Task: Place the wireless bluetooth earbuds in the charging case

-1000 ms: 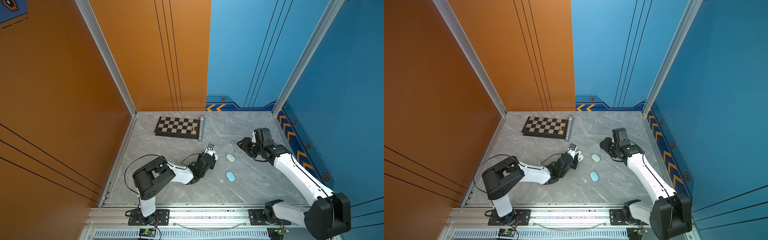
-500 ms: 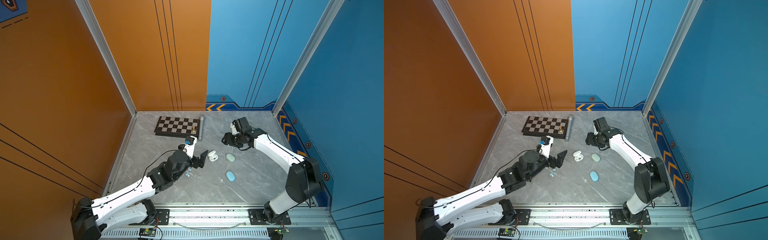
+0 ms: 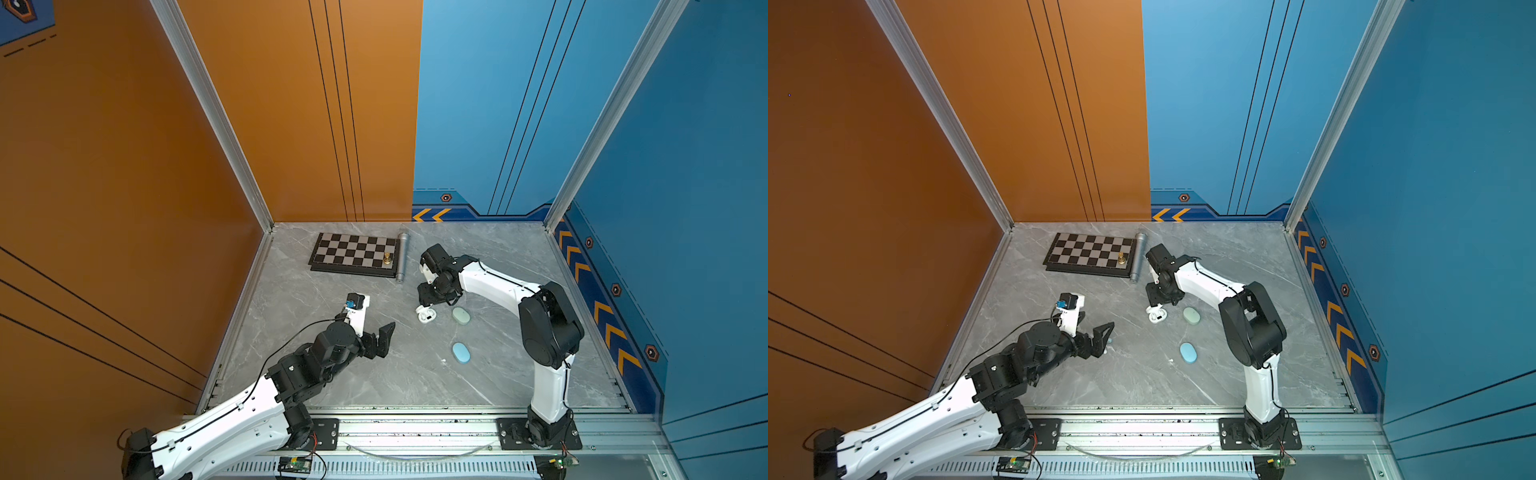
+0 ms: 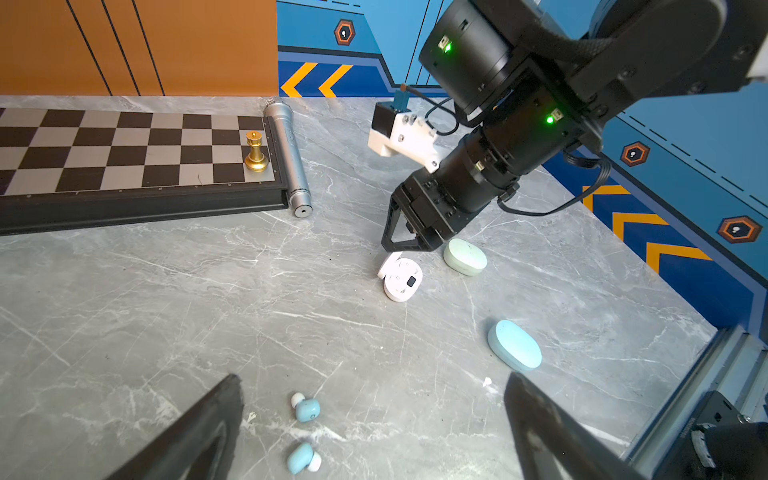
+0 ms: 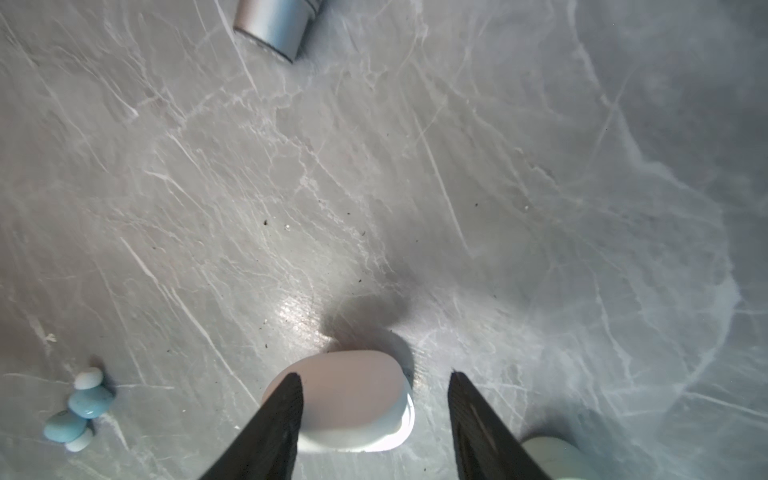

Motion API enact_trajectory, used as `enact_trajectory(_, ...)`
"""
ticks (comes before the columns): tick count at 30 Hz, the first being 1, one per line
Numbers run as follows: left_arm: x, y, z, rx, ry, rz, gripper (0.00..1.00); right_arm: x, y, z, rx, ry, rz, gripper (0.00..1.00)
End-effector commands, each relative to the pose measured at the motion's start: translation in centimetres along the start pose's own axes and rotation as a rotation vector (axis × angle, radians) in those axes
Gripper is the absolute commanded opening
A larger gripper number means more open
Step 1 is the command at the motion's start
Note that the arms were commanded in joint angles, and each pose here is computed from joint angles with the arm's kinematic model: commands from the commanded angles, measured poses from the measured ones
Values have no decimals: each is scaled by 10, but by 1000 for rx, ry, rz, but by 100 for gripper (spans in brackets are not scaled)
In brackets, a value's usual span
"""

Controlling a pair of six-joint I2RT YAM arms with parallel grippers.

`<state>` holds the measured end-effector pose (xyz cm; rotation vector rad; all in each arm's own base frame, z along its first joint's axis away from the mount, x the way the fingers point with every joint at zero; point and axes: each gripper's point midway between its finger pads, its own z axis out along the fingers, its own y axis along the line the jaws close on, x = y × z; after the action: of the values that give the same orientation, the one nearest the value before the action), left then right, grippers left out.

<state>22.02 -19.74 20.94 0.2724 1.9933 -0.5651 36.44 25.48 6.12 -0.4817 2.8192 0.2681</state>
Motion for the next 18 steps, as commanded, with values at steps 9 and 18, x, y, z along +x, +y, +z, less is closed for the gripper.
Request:
enact_trajectory(9, -1, 8, 0, -41, -1, -13, 98, 39, -13, -16, 76, 41, -58, 57)
enact_trajectory(18, 0, 7, 1, -31, 2, -17, 98, 84, -14, -70, 37, -4, -7, 57)
